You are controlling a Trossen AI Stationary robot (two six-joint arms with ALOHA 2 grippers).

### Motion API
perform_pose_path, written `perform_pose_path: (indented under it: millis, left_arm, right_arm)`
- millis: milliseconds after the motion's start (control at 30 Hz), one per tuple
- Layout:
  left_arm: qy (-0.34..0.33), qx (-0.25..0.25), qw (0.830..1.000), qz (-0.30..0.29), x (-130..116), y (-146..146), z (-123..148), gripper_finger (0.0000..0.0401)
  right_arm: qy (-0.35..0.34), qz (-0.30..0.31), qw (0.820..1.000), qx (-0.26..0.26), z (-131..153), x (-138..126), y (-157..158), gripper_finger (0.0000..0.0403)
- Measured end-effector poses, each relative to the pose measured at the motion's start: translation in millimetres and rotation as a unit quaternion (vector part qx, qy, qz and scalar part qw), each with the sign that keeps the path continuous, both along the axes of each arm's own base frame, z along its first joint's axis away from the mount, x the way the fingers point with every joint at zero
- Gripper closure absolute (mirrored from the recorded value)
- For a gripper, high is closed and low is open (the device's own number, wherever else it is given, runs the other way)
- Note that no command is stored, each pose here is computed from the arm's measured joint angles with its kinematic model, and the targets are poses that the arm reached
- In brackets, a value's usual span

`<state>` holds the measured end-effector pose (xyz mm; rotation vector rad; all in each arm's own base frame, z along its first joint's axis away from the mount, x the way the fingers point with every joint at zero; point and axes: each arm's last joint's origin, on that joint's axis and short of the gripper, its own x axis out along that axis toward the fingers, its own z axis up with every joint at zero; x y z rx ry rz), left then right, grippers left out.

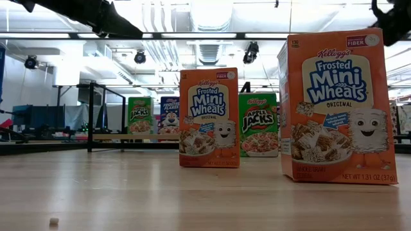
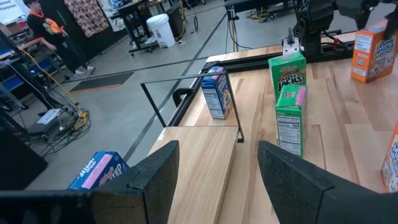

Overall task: Stack cereal on shelf
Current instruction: Put the top right orange cereal box on the shelf

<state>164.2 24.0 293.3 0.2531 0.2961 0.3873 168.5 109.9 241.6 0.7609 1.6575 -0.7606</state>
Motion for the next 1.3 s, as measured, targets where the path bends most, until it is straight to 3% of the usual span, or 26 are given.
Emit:
perform_pose_path:
  millis: [600, 900, 1300]
  left_arm:
    - [-0.001, 0.0, 1.0, 0.0, 0, 0, 0, 0.02]
    - [-0.002, 0.0, 1.0, 0.0, 0, 0, 0, 0.02]
    - [-0.003, 0.0, 1.0, 0.0, 0, 0, 1, 0.02]
  right_arm:
    - [-0.009, 0.009, 1.0, 0.006, 2, 2, 1, 0.0258]
    - [-0.026, 0.009, 0.999, 0.017, 10, 3, 2, 0.0265]
    - [-0.157, -0.027, 0.986, 0.051, 78, 16, 7, 0.0268]
